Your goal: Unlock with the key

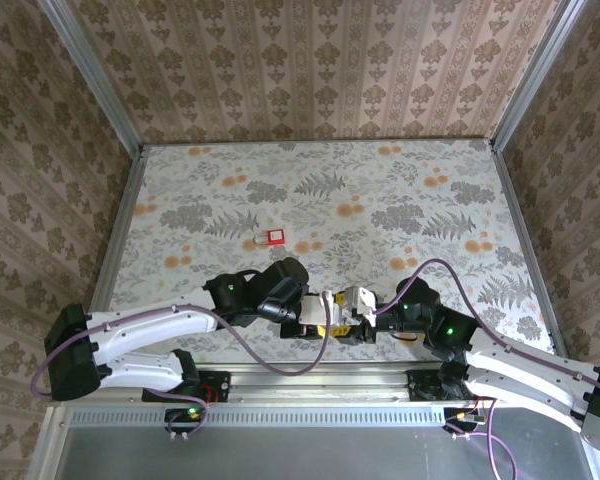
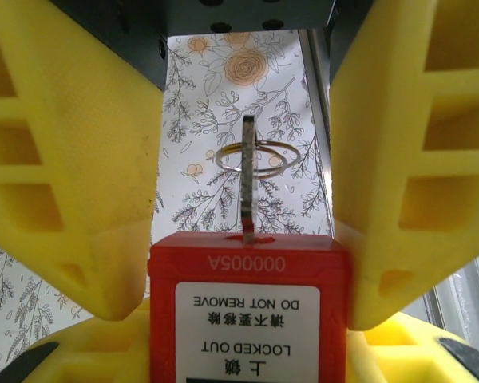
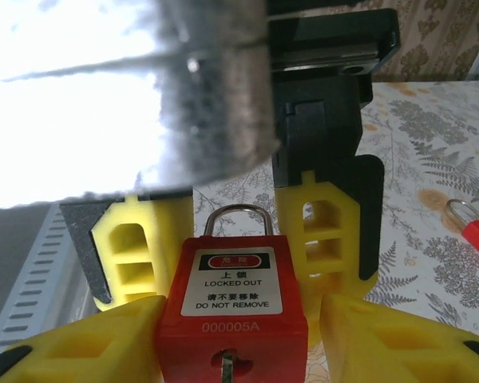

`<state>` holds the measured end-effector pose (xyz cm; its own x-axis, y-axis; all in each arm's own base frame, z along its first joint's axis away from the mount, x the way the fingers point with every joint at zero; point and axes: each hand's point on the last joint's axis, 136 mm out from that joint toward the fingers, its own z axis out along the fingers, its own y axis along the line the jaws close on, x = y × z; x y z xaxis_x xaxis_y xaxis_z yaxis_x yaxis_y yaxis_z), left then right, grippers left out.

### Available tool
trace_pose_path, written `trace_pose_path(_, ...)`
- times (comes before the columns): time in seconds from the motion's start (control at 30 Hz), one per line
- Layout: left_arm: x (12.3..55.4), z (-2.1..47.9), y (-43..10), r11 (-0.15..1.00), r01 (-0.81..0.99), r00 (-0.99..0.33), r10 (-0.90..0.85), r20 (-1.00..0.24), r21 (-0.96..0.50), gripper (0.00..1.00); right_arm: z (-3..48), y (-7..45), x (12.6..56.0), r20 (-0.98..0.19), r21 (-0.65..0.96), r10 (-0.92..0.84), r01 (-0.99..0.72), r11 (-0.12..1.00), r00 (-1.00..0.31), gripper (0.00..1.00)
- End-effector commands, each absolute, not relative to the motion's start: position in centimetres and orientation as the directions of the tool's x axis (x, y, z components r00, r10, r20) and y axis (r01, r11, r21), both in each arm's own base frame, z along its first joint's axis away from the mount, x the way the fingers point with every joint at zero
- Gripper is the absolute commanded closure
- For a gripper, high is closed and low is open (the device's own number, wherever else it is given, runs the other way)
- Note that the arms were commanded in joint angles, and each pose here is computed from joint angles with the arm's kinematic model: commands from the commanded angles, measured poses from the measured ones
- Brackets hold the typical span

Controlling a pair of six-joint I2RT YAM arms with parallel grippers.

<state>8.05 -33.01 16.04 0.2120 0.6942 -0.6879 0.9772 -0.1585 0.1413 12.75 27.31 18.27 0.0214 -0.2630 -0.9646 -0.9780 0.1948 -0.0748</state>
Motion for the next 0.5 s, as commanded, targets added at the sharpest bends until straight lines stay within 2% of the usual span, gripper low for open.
trace_pose_path(0.0, 7.5, 17.6, -33.8, -0.187, 0.972, 0.229, 0.656, -0.719, 0.139, 1.00, 18.6, 27.6, 12.3, -0.967, -0.074, -0.252, -0.984, 0.165, 0.031, 0.53)
trace_pose_path(0.07, 7.5, 17.5, -33.8, -0.189, 0.972, 0.229, 0.659, -0.716, 0.137, 1.00, 18.7, 27.5, 12.2, -0.967, -0.077, -0.251, -0.983, 0.165, 0.033, 0.61)
trace_pose_path(0.23, 7.5, 17.4, -33.8, -0.188, 0.973, 0.225, 0.660, -0.717, 0.132, 0.99, 19.1, 27.3, 12.3, -0.972, -0.087, -0.230, -0.980, 0.180, 0.044, 0.73)
trace_pose_path(0.27, 7.6, 17.5, -33.9, -0.179, 0.975, 0.220, 0.661, -0.718, 0.133, 0.89, 19.2, 27.3, 12.3, -0.973, -0.090, -0.226, -0.979, 0.182, 0.048, 0.76)
trace_pose_path(0.3, 7.8, 17.5, -33.8, -0.169, 0.976, 0.214, 0.661, -0.719, 0.135, 0.68, 19.4, 27.2, 12.3, -0.974, -0.092, -0.223, -0.978, 0.186, 0.050, 0.78)
trace_pose_path(0.33, 7.9, 17.5, -33.8, -0.156, 0.978, 0.208, 0.662, -0.720, 0.139, 0.54, 19.3, 27.2, 12.4, -0.973, -0.093, -0.225, -0.977, 0.190, 0.049, 0.80)
trace_pose_path(0.43, 8.7, 17.7, -33.2, -0.084, 0.984, 0.172, 0.653, -0.738, 0.155, 0.30, 19.5, 26.8, 12.6, -0.973, -0.106, -0.225, -0.971, 0.212, 0.057, 0.83)
trace_pose_path(0.47, 9.0, 18.0, -32.9, -0.052, 0.987, 0.150, 0.634, -0.758, 0.152, 0.17, 19.6, 26.7, 12.7, -0.973, -0.110, -0.222, -0.969, 0.222, 0.059, 0.84)
